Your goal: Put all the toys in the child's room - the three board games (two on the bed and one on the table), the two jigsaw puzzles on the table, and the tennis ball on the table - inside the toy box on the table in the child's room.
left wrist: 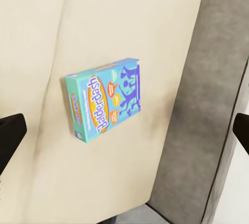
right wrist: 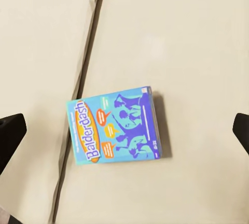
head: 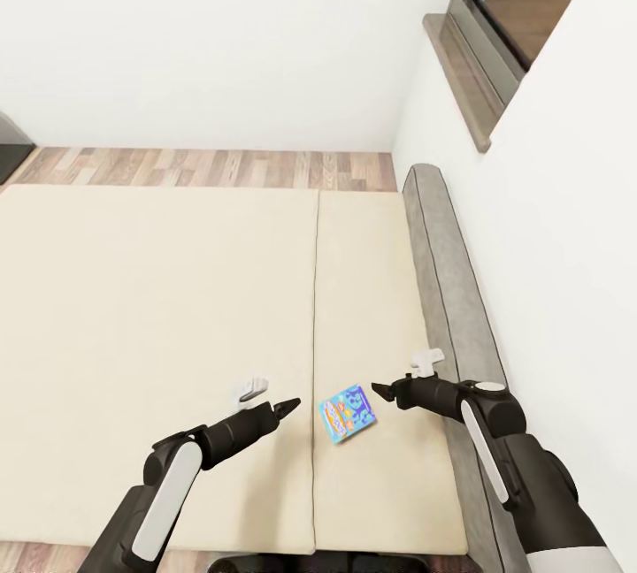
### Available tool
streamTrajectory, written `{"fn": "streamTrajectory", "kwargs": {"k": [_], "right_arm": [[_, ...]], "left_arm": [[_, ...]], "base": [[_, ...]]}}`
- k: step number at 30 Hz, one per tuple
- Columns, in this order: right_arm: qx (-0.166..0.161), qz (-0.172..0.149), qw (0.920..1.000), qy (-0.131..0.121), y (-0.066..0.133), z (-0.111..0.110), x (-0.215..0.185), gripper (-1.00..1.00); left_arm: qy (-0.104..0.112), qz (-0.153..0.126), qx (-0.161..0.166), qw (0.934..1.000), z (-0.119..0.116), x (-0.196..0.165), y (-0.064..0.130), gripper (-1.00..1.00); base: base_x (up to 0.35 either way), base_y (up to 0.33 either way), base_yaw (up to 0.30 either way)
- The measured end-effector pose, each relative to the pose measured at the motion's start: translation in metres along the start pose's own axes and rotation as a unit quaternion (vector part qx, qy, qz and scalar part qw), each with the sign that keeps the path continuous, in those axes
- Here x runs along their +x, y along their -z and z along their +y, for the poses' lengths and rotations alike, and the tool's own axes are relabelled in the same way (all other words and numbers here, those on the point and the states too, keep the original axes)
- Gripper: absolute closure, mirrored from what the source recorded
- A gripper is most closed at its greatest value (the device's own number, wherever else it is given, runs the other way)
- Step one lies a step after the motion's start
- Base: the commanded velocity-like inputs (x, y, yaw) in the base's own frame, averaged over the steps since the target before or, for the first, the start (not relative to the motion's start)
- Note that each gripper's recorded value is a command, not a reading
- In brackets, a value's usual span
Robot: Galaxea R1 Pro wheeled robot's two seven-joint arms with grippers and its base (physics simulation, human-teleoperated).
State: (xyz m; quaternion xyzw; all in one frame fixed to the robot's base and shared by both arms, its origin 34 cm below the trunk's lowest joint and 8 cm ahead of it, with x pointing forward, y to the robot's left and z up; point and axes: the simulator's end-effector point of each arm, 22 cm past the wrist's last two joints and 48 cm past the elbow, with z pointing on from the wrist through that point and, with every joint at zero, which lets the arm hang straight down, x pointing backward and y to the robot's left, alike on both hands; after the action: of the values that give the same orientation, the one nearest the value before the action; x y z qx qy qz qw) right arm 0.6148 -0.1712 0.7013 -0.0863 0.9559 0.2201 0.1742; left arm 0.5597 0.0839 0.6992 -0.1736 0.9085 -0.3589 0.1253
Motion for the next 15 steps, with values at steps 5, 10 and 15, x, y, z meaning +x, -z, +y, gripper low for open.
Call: {"fn": "streamTrajectory", "kwargs": {"k": [5, 10, 15], "right_arm": [[0.0, 0.004, 1.0, -0.002, -0.0026, -0.0008, 0.0033, -1.0], [-0.001, 0.007, 1.0, -0.003, -0.0054, -0.0013, 0.0069, -1.0], [-0.002, 0.011, 0.9999, -0.004, -0.0081, -0.0021, 0.0104, -1.0]], "left_arm": [[0.003, 0.003, -0.002, 1.0, 0.0036, 0.0027, -0.0022, -1.0], [0.006, 0.006, -0.004, 1.0, 0.0072, 0.0053, -0.0043, -1.0], [0.009, 0.008, -0.006, 0.9999, 0.0105, 0.0078, -0.0061, -1.0]], "base": [[0.0, 0.0, 0.0], [0.0, 0.0, 0.0], [0.0, 0.0, 0.0]]}}
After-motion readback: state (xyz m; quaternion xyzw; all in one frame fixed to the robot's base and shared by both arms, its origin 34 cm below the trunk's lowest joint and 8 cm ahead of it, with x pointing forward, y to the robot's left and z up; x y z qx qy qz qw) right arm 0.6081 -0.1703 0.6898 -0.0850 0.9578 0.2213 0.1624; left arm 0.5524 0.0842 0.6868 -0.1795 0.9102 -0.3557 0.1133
